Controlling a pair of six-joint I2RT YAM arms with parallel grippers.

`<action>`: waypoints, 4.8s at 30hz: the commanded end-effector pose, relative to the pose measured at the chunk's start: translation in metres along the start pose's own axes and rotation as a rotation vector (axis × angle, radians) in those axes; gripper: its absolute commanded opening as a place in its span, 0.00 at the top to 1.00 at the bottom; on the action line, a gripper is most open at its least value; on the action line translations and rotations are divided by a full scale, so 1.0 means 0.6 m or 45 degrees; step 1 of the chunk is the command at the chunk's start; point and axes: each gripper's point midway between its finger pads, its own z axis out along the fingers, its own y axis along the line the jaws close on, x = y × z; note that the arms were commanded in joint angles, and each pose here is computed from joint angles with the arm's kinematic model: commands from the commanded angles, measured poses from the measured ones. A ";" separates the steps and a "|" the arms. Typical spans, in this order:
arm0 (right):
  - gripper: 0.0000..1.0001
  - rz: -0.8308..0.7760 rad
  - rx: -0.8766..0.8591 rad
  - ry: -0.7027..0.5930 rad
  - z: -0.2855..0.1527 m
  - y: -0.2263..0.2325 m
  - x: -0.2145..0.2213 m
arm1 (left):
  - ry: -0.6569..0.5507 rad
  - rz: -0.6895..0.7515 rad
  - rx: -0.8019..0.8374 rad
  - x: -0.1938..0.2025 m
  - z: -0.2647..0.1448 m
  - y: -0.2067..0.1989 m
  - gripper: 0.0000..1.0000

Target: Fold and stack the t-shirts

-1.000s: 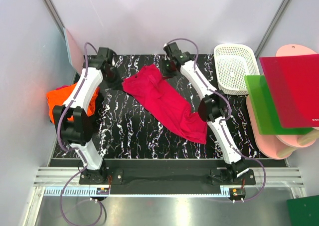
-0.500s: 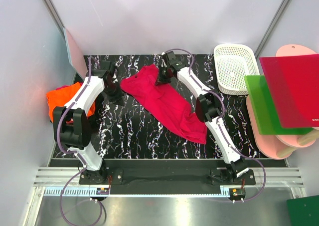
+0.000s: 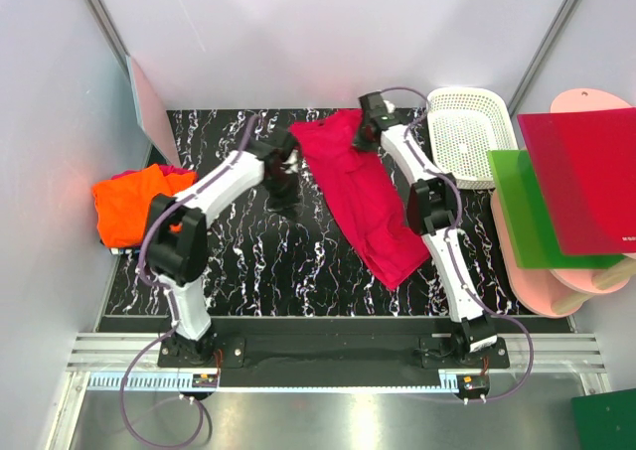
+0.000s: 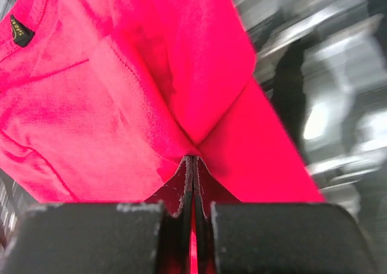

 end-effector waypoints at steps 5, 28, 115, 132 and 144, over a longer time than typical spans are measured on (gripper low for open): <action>1.00 0.139 0.144 -0.250 -0.057 -0.121 -0.169 | 0.023 0.201 0.392 -0.032 0.034 -0.253 1.00; 1.00 -0.180 0.051 -0.247 -0.401 -0.103 -0.159 | 0.374 -0.025 0.105 -0.031 0.220 -0.127 1.00; 0.42 -0.741 -0.094 0.881 -0.391 0.190 0.507 | -0.301 -0.414 -0.234 0.014 -0.127 0.334 0.01; 0.64 -0.684 -0.175 0.989 -0.360 0.221 0.549 | -0.277 -0.409 -0.233 0.011 -0.117 0.337 0.01; 0.64 -0.703 -0.124 1.073 -0.342 0.196 0.577 | -0.270 -0.409 -0.240 0.005 -0.116 0.339 0.01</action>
